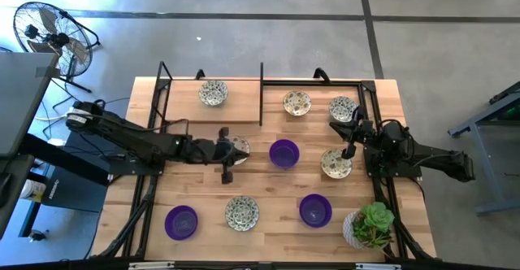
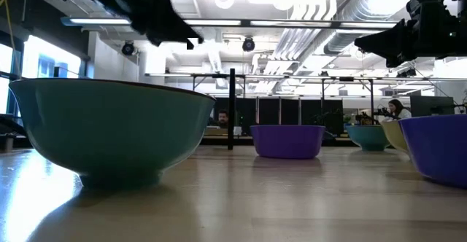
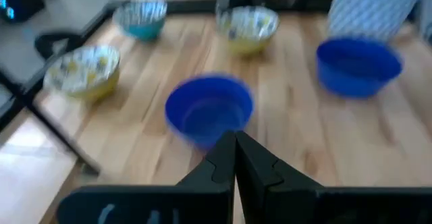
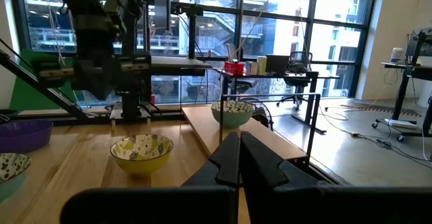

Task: Pick & Place Mini bowls
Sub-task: Put the bottom right yellow bowl on the shelf

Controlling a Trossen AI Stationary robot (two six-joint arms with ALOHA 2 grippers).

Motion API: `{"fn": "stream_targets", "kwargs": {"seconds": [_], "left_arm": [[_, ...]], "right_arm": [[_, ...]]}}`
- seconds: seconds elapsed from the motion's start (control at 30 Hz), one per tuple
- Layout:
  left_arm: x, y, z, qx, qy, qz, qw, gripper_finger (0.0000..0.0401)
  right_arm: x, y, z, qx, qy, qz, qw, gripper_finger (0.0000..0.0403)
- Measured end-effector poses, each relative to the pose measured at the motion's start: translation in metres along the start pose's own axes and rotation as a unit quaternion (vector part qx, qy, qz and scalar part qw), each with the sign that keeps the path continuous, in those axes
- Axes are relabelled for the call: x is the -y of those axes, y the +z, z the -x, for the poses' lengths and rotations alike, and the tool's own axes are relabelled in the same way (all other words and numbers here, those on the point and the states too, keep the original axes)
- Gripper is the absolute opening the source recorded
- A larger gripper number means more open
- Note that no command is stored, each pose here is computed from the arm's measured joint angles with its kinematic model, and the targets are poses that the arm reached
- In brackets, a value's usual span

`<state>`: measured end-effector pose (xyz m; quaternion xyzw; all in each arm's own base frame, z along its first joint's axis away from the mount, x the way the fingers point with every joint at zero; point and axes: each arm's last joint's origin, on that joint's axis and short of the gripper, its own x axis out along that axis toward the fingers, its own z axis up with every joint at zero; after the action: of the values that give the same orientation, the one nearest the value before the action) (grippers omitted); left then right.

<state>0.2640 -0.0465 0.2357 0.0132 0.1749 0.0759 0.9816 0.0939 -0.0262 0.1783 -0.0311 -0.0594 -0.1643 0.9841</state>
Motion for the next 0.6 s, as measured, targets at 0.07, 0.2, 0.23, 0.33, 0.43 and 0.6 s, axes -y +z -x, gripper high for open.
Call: {"fn": "stream_targets", "kwargs": {"seconds": [0.07,0.2,0.23,0.33,0.43,0.6], "left_arm": [[0.001,-0.007,-0.004,0.022,-0.002,0.002,1.0,0.0],[-0.002,-0.022,-0.002,0.077,-0.015,0.015,0.997,0.0],[-0.004,-0.028,0.0,0.086,-0.017,0.021,0.996,0.0],[-0.009,-0.044,0.008,0.101,-0.035,0.03,0.994,0.0],[-0.015,-0.052,0.01,0.11,-0.027,0.035,0.993,0.0],[-0.028,-0.058,0.009,0.119,-0.015,0.038,0.992,0.0]], "right_arm": [[0.0,0.0,0.0,0.0,0.0,0.0,1.0,0.0],[0.0,0.0,0.0,0.0,0.0,0.0,1.0,0.0],[0.0,0.0,0.0,0.0,0.0,0.0,1.0,0.0],[0.0,0.0,0.0,0.0,0.0,0.0,1.0,0.0],[0.0,0.0,0.0,0.0,0.0,0.0,1.0,0.0],[0.0,0.001,0.0,0.003,0.002,-0.004,1.0,0.0]]}}
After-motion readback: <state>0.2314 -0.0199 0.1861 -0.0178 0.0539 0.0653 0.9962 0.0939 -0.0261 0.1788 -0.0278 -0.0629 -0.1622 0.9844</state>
